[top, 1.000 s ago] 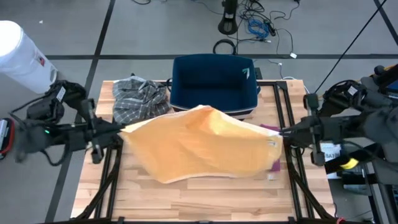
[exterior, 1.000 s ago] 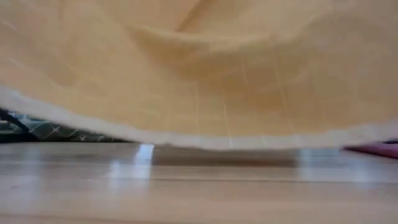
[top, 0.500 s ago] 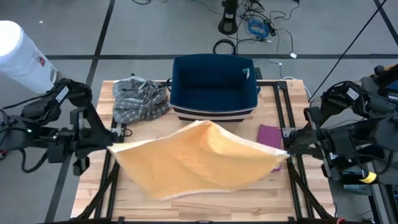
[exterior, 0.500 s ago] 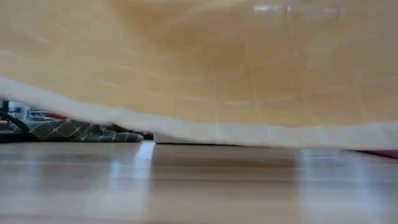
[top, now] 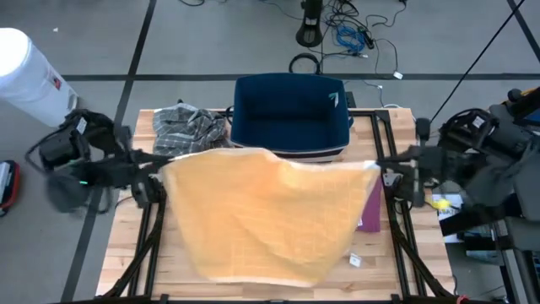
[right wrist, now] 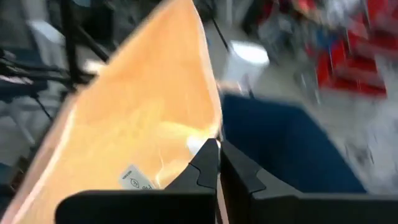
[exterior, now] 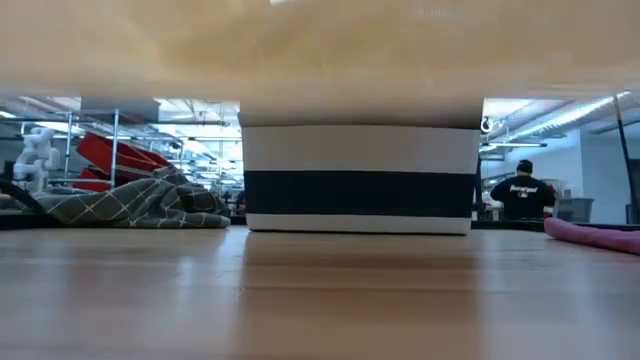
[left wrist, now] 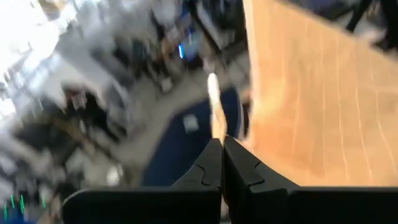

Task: Fold towel
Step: Fold the yellow towel

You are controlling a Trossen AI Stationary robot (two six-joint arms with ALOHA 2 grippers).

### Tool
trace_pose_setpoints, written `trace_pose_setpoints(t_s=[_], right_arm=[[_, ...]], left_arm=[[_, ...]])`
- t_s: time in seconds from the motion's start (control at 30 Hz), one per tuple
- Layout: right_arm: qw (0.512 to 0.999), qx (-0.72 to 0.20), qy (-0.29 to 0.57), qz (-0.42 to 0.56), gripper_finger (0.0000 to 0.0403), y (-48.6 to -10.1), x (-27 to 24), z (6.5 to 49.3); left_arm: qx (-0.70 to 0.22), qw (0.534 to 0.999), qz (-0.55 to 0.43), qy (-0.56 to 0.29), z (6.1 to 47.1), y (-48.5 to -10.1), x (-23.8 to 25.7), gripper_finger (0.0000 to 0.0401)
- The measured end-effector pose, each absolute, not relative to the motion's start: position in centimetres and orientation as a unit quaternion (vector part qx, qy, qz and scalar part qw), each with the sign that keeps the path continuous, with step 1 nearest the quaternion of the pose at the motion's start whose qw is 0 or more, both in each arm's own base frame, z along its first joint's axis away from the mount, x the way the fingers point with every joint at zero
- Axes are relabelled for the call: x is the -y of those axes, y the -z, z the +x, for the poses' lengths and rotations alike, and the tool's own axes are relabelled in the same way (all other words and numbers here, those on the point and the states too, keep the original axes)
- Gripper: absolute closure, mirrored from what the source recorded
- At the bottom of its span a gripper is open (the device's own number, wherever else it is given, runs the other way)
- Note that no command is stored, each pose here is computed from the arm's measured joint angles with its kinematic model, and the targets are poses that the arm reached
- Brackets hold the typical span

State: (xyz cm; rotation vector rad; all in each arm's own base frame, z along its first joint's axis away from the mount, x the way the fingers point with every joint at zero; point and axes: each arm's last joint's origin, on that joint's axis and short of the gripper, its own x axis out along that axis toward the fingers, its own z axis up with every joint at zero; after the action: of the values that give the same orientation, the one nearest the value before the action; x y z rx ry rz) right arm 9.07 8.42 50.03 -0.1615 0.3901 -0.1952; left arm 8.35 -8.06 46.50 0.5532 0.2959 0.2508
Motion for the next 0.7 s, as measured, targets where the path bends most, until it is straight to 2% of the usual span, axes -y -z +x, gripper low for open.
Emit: trace_pose_setpoints(t_s=[0.07, 0.17, 0.3, 0.5, 0.7], right_arm=[[0.968, -0.218, 0.116, -0.055, 0.0403, -48.9, -8.5, 9.8], [0.958, -0.255, 0.118, -0.066, 0.0403, -47.3, -8.9, 11.0], [0.937, -0.302, 0.157, -0.071, 0.0403, -45.0, -8.6, 12.4], [0.924, -0.336, 0.173, -0.061, 0.0403, -43.0, -8.7, 14.0], [0.908, -0.362, 0.195, -0.076, 0.0403, -41.6, -8.7, 15.4]], left_arm=[[-0.192, 0.937, 0.251, -0.148, 9.3, -45.1, 7.6, 0.0401], [-0.243, 0.918, 0.251, -0.186, 11.2, -42.7, 7.4, 0.0401], [-0.308, 0.889, 0.273, -0.199, 13.4, -39.7, 7.2, 0.0387], [-0.380, 0.854, 0.292, -0.204, 16.1, -36.0, 6.9, 0.0309], [-0.387, 0.845, 0.283, -0.236, 17.1, -35.4, 6.3, 0.0230]])
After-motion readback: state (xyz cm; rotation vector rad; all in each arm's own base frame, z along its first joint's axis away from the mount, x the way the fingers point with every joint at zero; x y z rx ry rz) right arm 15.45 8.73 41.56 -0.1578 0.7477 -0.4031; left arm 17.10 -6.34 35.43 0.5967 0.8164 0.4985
